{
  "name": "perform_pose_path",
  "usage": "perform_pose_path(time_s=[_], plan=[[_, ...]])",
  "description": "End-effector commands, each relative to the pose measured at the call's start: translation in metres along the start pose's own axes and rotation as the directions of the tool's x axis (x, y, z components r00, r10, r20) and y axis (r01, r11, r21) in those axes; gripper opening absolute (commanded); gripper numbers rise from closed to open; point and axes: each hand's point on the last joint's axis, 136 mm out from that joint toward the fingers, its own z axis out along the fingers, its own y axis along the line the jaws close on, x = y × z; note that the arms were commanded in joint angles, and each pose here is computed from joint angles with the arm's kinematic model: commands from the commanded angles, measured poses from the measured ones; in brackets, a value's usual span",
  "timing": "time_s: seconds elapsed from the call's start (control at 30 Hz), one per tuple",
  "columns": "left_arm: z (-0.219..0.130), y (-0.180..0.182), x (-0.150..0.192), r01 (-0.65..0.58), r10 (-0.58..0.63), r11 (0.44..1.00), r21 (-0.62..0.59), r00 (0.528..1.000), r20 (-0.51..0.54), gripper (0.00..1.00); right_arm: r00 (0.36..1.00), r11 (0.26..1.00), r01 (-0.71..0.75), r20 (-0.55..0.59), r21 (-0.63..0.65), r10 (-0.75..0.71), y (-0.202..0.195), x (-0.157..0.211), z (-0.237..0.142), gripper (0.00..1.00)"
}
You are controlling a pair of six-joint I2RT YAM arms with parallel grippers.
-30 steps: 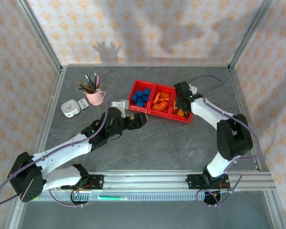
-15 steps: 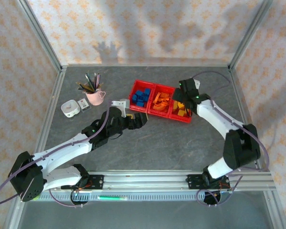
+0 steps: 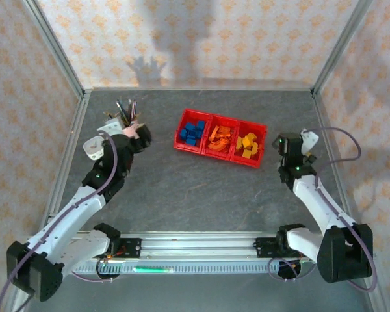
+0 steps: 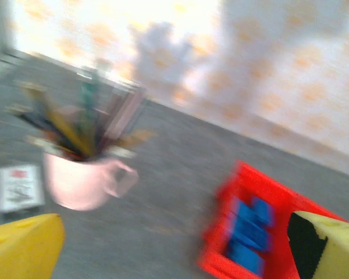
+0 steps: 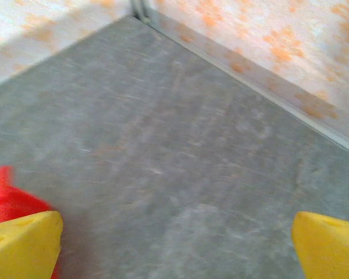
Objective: Sort the legos into containers by color
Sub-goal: Reset both arms
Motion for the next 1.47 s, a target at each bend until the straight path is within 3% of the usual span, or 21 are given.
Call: perform_pose_path(time_s=[0.0, 0.3, 0.4, 0.57, 0.7, 0.77, 0.97, 1.43], plan=[[0.018, 0.049, -0.006, -0.038, 0.06, 0.984, -0.176, 0.99, 0.124, 0.99, 0.986, 0.999, -0.054, 0.16, 0.004, 0.052, -0.004, -0.023, 0.009, 1.0], [0.051, 0.042, 0.045, -0.202, 0.201, 0.979, -0.014, 0.957, 0.208, 0.99, 0.97, 0.975, 0.06, 0.245, -0.213, -0.006, 0.036, -0.003, 0.035, 1.0], [0.057, 0.036, 0.056, -0.262, 0.251, 0.965, 0.023, 0.942, 0.223, 0.99, 0.956, 0.932, 0.12, 0.292, -0.342, -0.016, 0.06, -0.008, 0.028, 1.0], [0.055, 0.033, 0.066, -0.279, 0.251, 0.957, 0.078, 0.934, 0.256, 1.0, 0.951, 0.888, 0.182, 0.306, -0.423, -0.049, 0.067, 0.011, 0.023, 1.0], [0.059, 0.035, 0.066, -0.26, 0.223, 0.959, 0.113, 0.937, 0.269, 1.0, 0.95, 0.893, 0.176, 0.308, -0.414, -0.045, 0.066, 0.013, 0.025, 1.0], [0.072, 0.04, 0.074, -0.243, 0.221, 0.964, 0.107, 0.957, 0.186, 1.0, 0.948, 0.892, 0.176, 0.316, -0.416, -0.039, 0.066, 0.012, 0.024, 1.0], [0.067, 0.045, 0.069, -0.223, 0.195, 0.969, 0.104, 0.954, 0.226, 1.0, 0.945, 0.881, 0.206, 0.32, -0.426, -0.066, 0.072, 0.014, 0.022, 1.0], [0.069, 0.04, 0.072, -0.24, 0.211, 0.963, 0.122, 0.954, 0.212, 1.0, 0.945, 0.877, 0.21, 0.319, -0.431, -0.069, 0.072, 0.015, 0.021, 1.0]])
